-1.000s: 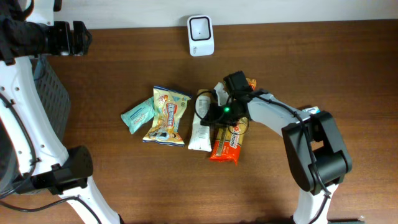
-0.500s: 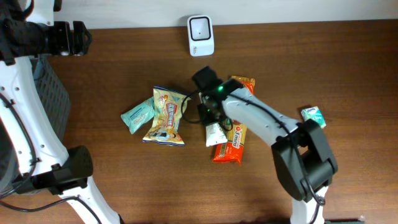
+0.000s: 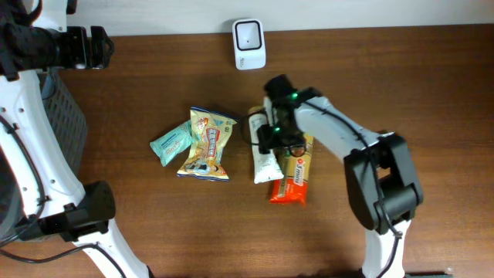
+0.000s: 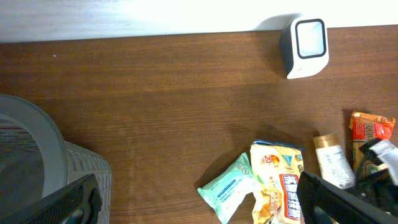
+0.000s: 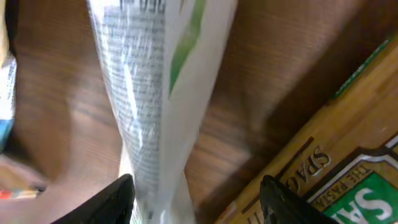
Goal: Scan the item barcode
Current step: 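Lower the right gripper onto the white tube and grasp it, then lift the white tube with the right gripper up to the scanner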
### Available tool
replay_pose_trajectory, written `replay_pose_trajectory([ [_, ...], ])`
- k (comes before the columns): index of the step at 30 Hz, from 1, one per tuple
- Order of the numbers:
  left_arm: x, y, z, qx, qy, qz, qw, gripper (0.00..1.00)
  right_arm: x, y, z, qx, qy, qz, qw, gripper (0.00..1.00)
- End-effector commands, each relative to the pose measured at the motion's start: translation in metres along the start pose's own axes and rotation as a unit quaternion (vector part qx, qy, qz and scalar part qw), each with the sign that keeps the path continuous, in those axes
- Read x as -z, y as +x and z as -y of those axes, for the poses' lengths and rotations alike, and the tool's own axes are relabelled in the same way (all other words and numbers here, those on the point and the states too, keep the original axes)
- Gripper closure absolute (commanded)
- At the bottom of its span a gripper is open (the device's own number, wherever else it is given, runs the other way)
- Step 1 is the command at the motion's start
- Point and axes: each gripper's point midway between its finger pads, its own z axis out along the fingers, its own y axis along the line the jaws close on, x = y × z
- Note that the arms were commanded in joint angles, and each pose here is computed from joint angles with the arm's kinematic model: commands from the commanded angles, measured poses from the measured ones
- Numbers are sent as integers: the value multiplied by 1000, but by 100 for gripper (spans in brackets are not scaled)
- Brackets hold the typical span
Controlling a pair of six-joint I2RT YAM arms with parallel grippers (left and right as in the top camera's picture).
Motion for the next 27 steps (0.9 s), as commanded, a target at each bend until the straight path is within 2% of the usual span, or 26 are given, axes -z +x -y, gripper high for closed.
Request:
replay_pose_trajectory([
  [1, 5, -2, 2, -4, 2, 8, 1000, 1, 1, 11, -9, -5, -51, -28, 998, 37],
  [7, 5, -2, 2, -4, 2, 7, 1000, 1, -26, 47, -6, -18, -61, -73, 995, 39],
  [8, 5, -2, 2, -4, 2, 7, 1000, 1, -28, 49, -5, -21, -62, -75, 995, 47],
  [10, 5, -2, 2, -4, 2, 7, 1000, 1, -28, 47, -5, -19, -63, -71, 995, 55],
  [11, 5, -2, 2, -4, 2, 7, 1000, 1, -28, 47, -5, -19, -63, -71, 995, 66],
  [13, 5, -2, 2, -4, 2, 7, 1000, 1, -28, 47, -5, -19, -63, -70, 995, 96],
  [16, 5, -2, 2, -4, 2, 7, 1000, 1, -19, 38, -12, -11, -79, -53, 995, 96],
  [18, 5, -2, 2, -4, 2, 8, 1000, 1, 6, 23, -29, 19, -136, -25, 990, 96],
  [22, 5, -2, 2, -4, 2, 8, 1000, 1, 98, -12, -65, 103, -270, 83, 954, 96],
  [24, 5, -2, 2, -4, 2, 7, 1000, 1, 123, -16, -73, 118, -305, 110, 939, 96],
  [27, 5, -2, 2, -4, 2, 8, 1000, 1, 159, -12, -88, 170, -373, 144, 901, 96],
])
